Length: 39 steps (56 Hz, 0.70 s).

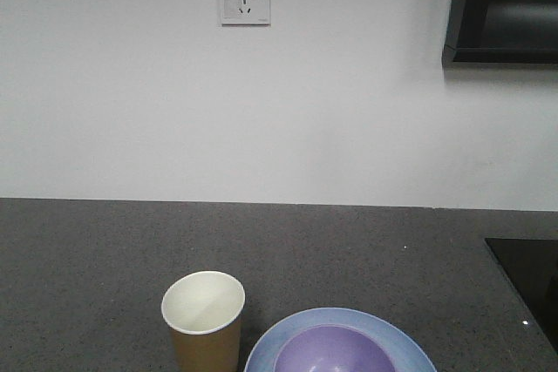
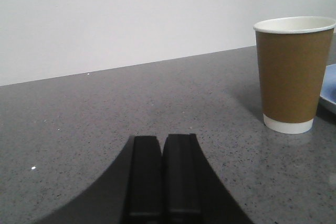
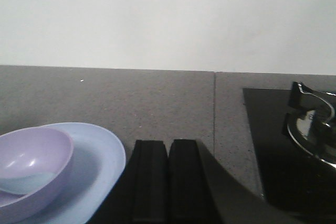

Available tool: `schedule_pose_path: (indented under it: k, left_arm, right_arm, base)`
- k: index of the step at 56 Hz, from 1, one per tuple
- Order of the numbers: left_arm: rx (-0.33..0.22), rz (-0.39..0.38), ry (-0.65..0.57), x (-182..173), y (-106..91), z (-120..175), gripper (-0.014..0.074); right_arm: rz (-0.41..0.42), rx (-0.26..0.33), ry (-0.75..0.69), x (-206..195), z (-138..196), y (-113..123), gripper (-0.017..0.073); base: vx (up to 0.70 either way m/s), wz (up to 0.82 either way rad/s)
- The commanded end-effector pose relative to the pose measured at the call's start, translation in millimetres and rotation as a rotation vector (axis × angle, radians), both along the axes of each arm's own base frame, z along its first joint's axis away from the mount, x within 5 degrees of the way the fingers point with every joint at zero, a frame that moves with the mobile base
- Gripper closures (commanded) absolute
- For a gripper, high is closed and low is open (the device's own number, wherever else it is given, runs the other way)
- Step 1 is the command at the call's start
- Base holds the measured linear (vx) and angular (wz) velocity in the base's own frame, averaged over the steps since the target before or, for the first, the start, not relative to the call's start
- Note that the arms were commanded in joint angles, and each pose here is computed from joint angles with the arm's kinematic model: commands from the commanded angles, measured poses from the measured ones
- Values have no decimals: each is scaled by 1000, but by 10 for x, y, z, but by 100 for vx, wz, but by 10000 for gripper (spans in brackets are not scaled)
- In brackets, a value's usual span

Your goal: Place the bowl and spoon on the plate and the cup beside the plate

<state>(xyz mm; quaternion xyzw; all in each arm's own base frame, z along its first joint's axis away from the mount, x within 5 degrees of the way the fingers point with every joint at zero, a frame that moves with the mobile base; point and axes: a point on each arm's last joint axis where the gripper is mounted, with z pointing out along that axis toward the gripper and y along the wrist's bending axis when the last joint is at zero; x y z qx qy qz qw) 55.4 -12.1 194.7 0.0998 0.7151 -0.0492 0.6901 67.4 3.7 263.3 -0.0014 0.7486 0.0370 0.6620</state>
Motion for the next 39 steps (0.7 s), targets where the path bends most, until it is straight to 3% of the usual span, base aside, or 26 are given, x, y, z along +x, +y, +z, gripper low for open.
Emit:
schedule_pose_path:
  k: [1,15,39]
  left_arm:
    - [-36,6,-114,-25,10,162,600]
    - [-36,6,-113,-25,10,161,600]
    - [-36,6,-113,-25,10,161,600]
  right_arm:
    - [-53,22,-156,-65,-55,-35,568]
    - [-65,24,-169,-106,-630,-42,568]
    - [-68,23,-118,-108,-674,-44,568]
  base:
    - [0,0]
    - [0,0]
    - [0,0]
